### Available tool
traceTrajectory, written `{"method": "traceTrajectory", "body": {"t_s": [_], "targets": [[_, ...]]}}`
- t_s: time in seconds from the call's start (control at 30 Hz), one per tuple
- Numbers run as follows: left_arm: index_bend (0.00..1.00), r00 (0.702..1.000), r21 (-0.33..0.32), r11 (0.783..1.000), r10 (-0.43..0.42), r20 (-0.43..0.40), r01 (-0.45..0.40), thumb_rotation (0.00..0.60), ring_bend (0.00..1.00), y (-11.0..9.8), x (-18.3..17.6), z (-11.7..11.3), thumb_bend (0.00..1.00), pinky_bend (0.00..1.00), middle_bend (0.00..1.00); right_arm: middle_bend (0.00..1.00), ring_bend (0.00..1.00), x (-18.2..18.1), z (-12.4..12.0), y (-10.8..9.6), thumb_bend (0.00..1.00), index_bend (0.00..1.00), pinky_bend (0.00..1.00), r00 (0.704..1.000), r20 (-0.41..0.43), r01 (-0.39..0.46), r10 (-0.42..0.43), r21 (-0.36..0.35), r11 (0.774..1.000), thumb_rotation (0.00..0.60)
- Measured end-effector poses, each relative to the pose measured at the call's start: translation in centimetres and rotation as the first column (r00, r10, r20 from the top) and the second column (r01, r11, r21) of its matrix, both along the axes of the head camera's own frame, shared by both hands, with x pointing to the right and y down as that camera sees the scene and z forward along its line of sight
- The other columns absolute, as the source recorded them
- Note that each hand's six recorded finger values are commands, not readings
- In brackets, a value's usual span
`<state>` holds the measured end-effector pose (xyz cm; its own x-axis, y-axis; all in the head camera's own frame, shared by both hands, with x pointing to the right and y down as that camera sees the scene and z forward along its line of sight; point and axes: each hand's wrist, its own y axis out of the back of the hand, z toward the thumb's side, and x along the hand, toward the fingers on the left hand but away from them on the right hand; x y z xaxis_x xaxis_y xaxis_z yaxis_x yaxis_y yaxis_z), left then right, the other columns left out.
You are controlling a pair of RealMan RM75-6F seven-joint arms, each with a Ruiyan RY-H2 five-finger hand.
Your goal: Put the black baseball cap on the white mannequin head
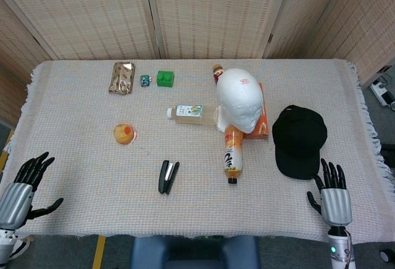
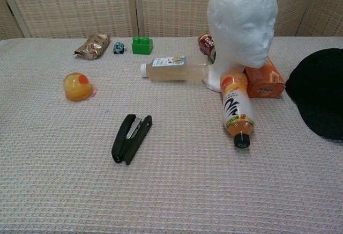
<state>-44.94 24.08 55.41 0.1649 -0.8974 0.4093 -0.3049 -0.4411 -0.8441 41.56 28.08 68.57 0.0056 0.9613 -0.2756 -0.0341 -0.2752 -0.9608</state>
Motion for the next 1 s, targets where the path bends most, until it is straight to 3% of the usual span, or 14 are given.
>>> {"method": "traceTrajectory", "body": {"t_s": [0.37, 1.0], "targets": [[0.0, 1.0, -0.009, 1.0, -0.002, -0.011, 0.002, 0.6, 0.0, -0.1, -0.1, -0.1, 0.24, 0.09, 0.0, 0.0, 0.0, -0.6, 3.0, -1.1, 0.25, 0.33, 0.0, 0.999, -0.023, -0.035, 0.034, -0.023, 0.999, 0.6], [0.0, 0.999, 0.022, 0.999, -0.044, 0.006, 0.044, 0.6, 0.0, -0.5, -0.6, 0.0, 0.24, 0.09, 0.0, 0.0, 0.0, -1.9, 4.8, -3.1, 0.27, 0.34, 0.0, 0.998, -0.051, -0.032, 0.03, -0.031, 0.999, 0.6]]}}
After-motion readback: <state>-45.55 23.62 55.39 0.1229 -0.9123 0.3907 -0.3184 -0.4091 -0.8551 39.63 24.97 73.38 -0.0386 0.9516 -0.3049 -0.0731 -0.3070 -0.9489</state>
